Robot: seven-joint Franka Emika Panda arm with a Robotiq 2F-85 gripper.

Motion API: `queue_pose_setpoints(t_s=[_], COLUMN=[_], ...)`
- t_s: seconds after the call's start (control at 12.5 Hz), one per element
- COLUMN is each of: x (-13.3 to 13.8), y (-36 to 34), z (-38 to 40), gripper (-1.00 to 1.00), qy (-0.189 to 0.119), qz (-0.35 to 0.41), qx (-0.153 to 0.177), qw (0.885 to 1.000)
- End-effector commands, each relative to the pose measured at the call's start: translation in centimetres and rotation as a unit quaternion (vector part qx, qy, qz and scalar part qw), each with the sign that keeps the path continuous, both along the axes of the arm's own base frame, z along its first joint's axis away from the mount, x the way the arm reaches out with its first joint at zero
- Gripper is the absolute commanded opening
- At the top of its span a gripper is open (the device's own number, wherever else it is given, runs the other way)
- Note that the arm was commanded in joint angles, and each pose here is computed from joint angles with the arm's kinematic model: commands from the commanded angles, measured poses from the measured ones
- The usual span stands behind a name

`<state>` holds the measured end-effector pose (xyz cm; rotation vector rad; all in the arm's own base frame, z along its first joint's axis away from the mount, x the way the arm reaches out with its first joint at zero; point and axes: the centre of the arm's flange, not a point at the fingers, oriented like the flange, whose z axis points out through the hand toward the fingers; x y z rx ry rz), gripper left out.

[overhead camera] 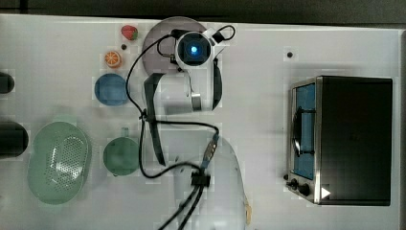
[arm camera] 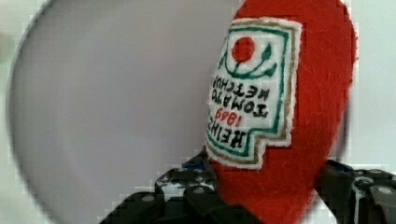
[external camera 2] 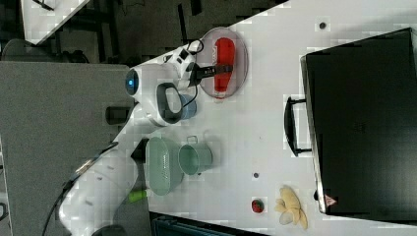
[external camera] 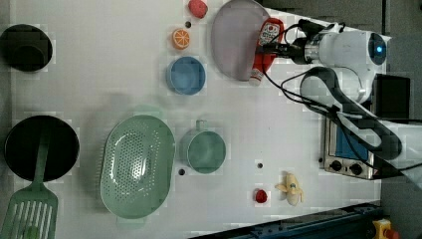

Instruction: Pick ketchup from plate and place it on table.

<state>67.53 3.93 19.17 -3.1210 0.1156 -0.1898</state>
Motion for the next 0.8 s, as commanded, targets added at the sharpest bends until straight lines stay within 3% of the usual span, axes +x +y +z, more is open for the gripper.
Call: queue_pose_setpoints(t_s=[0.08, 0.32, 0.8], x=[-0.2, -3.3, -11.3], y=[-1.3, -1.8, -4.3], z=[12.7, 17.8, 18.2], gripper=[0.23, 0.23, 0.23], qy=[-0.039, -0.030, 0.034], qz=[-0.002, -0.017, -0.042], qx=[-0.009, -0.016, -0.029], qw=[0.999, 0.999, 0.998])
